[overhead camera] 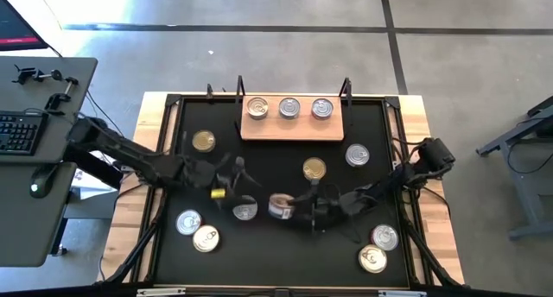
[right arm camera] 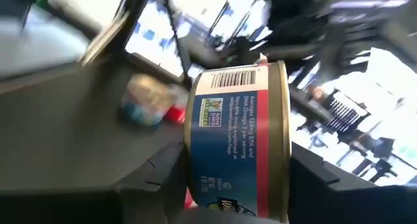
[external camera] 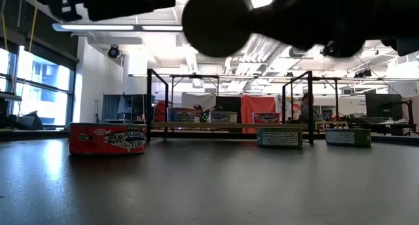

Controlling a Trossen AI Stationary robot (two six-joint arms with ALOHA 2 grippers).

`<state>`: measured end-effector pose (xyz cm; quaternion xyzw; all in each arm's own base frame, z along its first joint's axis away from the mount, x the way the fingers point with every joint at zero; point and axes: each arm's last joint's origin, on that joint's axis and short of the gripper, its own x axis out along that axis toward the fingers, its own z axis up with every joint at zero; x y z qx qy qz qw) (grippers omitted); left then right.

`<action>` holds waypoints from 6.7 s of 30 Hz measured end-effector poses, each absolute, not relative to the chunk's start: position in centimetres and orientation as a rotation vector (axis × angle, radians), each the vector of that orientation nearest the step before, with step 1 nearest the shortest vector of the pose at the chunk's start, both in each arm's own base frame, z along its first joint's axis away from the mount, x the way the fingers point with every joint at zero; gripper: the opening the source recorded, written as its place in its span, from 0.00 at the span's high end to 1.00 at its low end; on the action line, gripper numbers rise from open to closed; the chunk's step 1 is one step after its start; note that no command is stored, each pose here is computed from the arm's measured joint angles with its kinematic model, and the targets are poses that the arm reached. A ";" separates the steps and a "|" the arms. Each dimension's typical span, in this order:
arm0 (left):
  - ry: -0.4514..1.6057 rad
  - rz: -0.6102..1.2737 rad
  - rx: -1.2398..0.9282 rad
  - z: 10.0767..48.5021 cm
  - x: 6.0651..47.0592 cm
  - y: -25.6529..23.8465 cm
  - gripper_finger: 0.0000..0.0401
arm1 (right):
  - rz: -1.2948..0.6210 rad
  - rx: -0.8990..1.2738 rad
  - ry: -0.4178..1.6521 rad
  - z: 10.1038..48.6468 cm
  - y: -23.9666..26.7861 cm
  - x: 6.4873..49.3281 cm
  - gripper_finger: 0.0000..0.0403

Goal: Stack canned seafood by type on shelf
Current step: Put the top left blue canned tuna on the lower right shelf, then put the top right green canned tuna on the lower center shelf

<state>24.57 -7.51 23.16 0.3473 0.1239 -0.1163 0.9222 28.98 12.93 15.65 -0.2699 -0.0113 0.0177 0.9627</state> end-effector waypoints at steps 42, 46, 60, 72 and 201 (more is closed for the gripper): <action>0.179 -0.006 0.820 18.9 27.8 -11.6 0.36 | -0.343 -0.507 0.269 16.3 15.6 30.3 0.58; 0.176 -0.015 0.890 19.0 28.1 -11.4 0.36 | -0.305 -0.434 0.479 16.8 14.4 32.6 0.58; 0.318 0.016 0.841 18.5 29.3 -8.8 0.36 | -0.241 -0.282 0.606 19.0 11.1 35.7 0.58; 0.434 0.015 0.823 17.4 29.3 -7.6 0.36 | -0.214 -0.257 0.595 19.1 10.8 35.9 0.58; 0.184 0.510 0.343 18.2 17.2 -8.8 0.35 | -0.462 -0.217 0.640 20.3 -3.8 37.1 0.39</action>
